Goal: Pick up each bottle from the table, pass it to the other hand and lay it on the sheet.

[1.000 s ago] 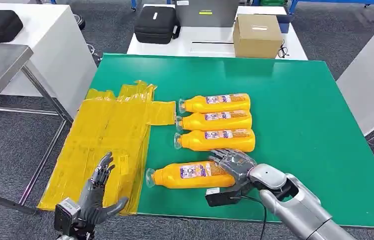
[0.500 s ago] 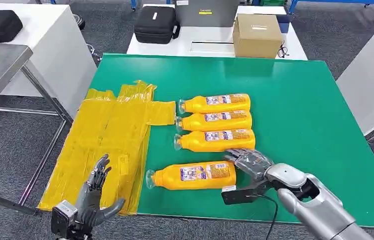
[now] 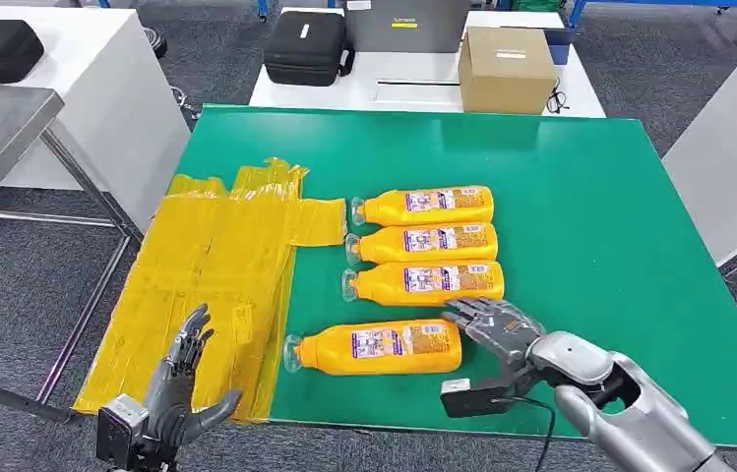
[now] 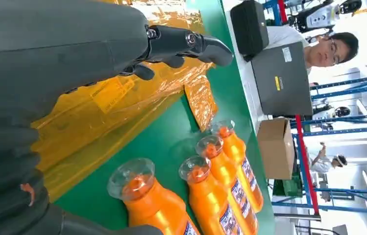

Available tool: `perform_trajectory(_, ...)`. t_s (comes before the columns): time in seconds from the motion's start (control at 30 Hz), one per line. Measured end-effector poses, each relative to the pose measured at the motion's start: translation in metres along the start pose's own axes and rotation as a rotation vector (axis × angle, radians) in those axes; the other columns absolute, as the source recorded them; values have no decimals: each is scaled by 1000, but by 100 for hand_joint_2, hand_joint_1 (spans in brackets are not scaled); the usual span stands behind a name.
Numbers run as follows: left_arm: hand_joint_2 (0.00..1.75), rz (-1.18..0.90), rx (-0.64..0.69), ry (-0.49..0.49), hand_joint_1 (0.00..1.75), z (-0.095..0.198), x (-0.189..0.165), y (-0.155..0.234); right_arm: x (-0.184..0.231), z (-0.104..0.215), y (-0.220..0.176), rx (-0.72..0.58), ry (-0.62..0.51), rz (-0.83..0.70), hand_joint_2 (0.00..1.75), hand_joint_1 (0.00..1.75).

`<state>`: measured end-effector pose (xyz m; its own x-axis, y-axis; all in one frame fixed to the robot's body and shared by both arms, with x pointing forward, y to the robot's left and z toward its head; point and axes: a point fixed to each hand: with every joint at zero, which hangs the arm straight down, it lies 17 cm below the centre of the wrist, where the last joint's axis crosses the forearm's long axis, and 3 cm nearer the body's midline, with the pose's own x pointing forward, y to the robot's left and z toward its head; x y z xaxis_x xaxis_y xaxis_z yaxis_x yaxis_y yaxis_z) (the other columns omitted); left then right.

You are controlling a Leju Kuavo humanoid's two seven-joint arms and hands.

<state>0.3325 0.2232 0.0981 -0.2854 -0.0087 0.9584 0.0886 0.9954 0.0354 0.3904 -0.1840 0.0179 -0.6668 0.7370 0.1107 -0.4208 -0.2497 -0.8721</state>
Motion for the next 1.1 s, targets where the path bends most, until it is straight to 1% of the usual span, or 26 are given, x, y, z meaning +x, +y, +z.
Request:
perform_trajectory(0.2,175,3,3,3,0,-1,-1,0,24,-18,-10,-15,-50,-6,175,0)
perform_trajectory(0.5,175,4,8,10,0,0,-4,2,34,-29,-13,-8,-72,-1,175,0)
perform_trajectory(0.6,175,3,9,7,0,-1,-3,3,43,-38,-18,-16,-86,-4,175,0)
perform_trajectory(0.77,175,6,18,10,0,-2,-4,2,59,-62,-35,-64,-75,-6,175,0)
perform_trajectory(0.9,175,4,29,12,0,-2,-4,2,67,-77,-44,-79,-56,16,175,0)
perform_trajectory(1.1,175,1,45,16,0,-1,-9,5,83,-93,-45,-78,-56,38,175,0)
